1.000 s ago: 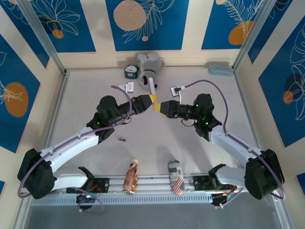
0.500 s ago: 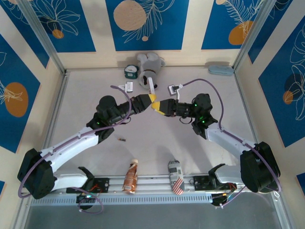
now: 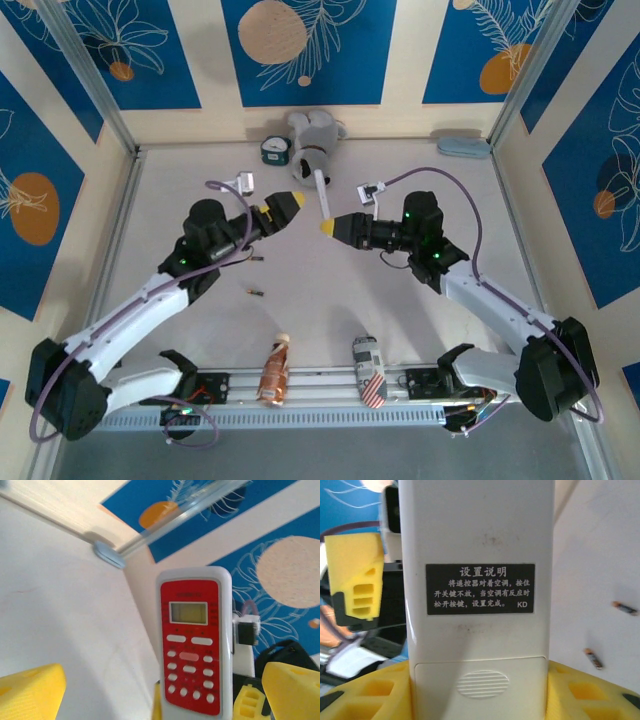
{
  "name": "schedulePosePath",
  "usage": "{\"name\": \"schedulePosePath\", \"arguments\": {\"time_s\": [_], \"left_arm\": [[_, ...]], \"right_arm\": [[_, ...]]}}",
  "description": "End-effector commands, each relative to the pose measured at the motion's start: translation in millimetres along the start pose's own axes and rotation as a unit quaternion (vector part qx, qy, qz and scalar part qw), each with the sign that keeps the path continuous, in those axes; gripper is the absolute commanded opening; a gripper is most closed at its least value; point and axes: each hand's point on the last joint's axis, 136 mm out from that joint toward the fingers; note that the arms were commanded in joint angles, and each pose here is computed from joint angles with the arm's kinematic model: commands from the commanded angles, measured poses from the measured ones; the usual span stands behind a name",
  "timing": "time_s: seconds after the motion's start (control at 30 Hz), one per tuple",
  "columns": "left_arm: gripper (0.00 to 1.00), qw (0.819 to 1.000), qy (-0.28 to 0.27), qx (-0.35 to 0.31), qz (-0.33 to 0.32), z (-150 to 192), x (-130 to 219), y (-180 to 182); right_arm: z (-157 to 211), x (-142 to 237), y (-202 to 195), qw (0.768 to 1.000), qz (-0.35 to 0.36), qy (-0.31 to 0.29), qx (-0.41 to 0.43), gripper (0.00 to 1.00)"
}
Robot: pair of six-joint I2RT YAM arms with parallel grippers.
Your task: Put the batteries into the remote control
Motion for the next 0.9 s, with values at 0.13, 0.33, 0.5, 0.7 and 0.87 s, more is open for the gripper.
{"name": "schedulePosePath", "arguments": {"time_s": [0.13, 0.33, 0.5, 0.7, 0.87], "left_arm": [[1.0, 0.982, 0.016, -0.046, -0.185, 4.9, 45.0, 66.4], [1.0, 0.97, 0.021, -0.052, -0.239, 16.6, 69.3, 95.6], [1.0, 0.962, 0.037, -0.041, -0.266, 27.2, 84.5, 112.7], [1.0, 0.962, 0.038, -0.052, -0.267, 31.6, 99.0, 111.4], [1.0, 0.959, 0.037, -0.066, -0.275, 34.3, 110.5, 112.5]], "right_arm": [[14.9, 0.0, -70.7, 0.969, 0.233, 0.02, 0.076, 0.51], [31.0, -13.9, -111.7, 0.911, 0.368, 0.038, 0.182, 0.51], [41.4, -38.4, -139.2, 0.85, 0.429, 0.098, 0.29, 0.54], [68.0, -65.5, -182.7, 0.812, 0.444, 0.186, 0.33, 0.55], [83.4, -76.5, -208.5, 0.776, 0.458, 0.236, 0.363, 0.57]]}}
Point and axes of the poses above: each hand's point on the last joint's axis, 136 mm out from that joint toward the fingers, its own x axis back along the fingers, its own y axis along the line the jaws close on, z = x × y, and after that the axes turned 5 degrees about -x, right-handed
